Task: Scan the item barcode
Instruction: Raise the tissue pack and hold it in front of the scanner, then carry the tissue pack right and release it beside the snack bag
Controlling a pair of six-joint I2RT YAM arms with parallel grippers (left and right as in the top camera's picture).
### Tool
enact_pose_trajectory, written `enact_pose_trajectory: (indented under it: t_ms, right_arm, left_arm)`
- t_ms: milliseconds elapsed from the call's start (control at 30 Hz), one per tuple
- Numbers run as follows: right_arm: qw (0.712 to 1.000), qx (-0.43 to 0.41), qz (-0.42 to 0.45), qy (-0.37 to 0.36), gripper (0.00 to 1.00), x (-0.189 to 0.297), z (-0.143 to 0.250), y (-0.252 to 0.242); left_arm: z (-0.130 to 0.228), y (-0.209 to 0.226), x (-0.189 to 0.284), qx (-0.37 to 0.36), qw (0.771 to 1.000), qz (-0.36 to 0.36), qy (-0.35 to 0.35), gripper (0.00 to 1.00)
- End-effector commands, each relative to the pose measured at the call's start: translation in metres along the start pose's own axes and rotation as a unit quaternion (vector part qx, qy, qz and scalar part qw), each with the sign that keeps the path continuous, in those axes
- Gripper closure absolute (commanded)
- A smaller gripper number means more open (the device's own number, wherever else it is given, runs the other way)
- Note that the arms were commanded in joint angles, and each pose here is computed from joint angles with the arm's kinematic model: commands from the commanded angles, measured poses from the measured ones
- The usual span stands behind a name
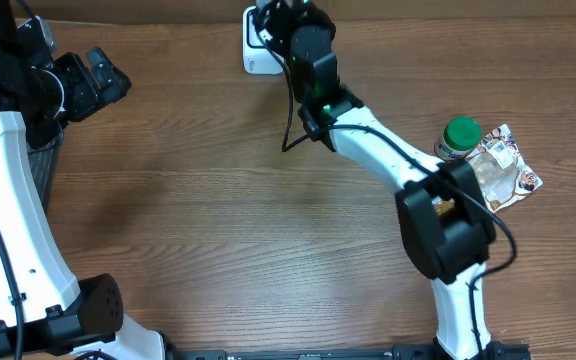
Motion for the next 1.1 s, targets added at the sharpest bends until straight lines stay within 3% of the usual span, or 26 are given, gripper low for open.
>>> enact_pose_trajectory:
  t_ms: [0,333,1067]
  right_arm:
    - [0.991,0.132,0.004,-0.034,0.96,-0.008,0.0,0.014]
    - [0.98,0.171,-0.058,-0.08,0.96,-0.016,0.032,0.069]
    - [0.969,0.219,-0.045,-0.107,0.96,-0.02,0.032,0.058]
  left_arm:
    - [0.0,0.0,-0.003,-0.004,1.0,0.001,0.005,0.0]
    - [0.0,0.0,-0.003,-0.004,1.0,0.001,0.005,0.0]
    - [0.0,0.0,-0.003,-0.004,1.0,0.001,0.005,0.0]
Point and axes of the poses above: each gripper's point midway between its finger pads, its own x axis back along the fingers, its own y axis along the line the jaws close on, z = x × y, the point moved 1 cm from there along x, back along the fingers, and after that the axes turned 2 degrees about x, right-handed, at the moved point
